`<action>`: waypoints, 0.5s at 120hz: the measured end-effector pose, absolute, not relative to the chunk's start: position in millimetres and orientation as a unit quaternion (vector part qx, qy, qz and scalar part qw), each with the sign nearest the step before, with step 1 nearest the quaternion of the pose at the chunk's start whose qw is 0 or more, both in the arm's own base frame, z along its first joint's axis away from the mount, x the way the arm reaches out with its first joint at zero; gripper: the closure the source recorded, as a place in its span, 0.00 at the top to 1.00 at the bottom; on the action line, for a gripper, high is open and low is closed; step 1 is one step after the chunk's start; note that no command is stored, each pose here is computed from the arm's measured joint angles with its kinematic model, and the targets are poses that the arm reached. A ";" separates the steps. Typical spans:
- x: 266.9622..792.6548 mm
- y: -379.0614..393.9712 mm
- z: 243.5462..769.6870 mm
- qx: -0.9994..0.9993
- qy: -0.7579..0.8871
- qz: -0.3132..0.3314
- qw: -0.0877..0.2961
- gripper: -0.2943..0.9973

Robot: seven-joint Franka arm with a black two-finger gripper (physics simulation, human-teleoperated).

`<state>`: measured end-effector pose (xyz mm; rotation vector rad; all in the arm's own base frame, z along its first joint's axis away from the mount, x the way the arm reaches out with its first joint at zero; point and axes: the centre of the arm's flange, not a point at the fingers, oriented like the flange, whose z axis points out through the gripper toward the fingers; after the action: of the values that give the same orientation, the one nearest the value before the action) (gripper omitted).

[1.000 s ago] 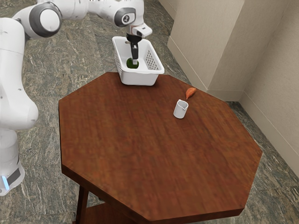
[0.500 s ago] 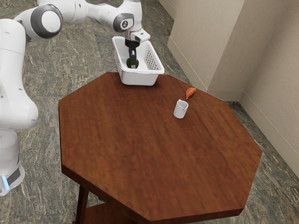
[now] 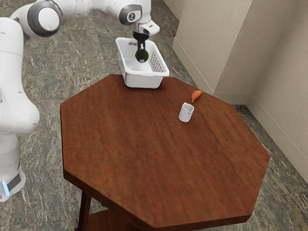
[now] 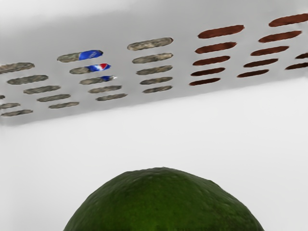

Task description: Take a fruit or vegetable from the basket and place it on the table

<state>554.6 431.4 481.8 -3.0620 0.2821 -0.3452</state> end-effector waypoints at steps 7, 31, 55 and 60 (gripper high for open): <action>550.3 420.0 511.1 -0.987 0.098 -0.125 0.032 0.48; 567.3 326.2 591.4 -0.974 0.164 -0.146 0.061 0.47; 597.7 207.3 610.4 -0.956 0.252 -0.142 0.045 0.47; 602.6 190.0 608.6 -0.953 0.266 -0.140 0.041 0.48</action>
<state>602.6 190.0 608.6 -2.9182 0.8134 -0.4281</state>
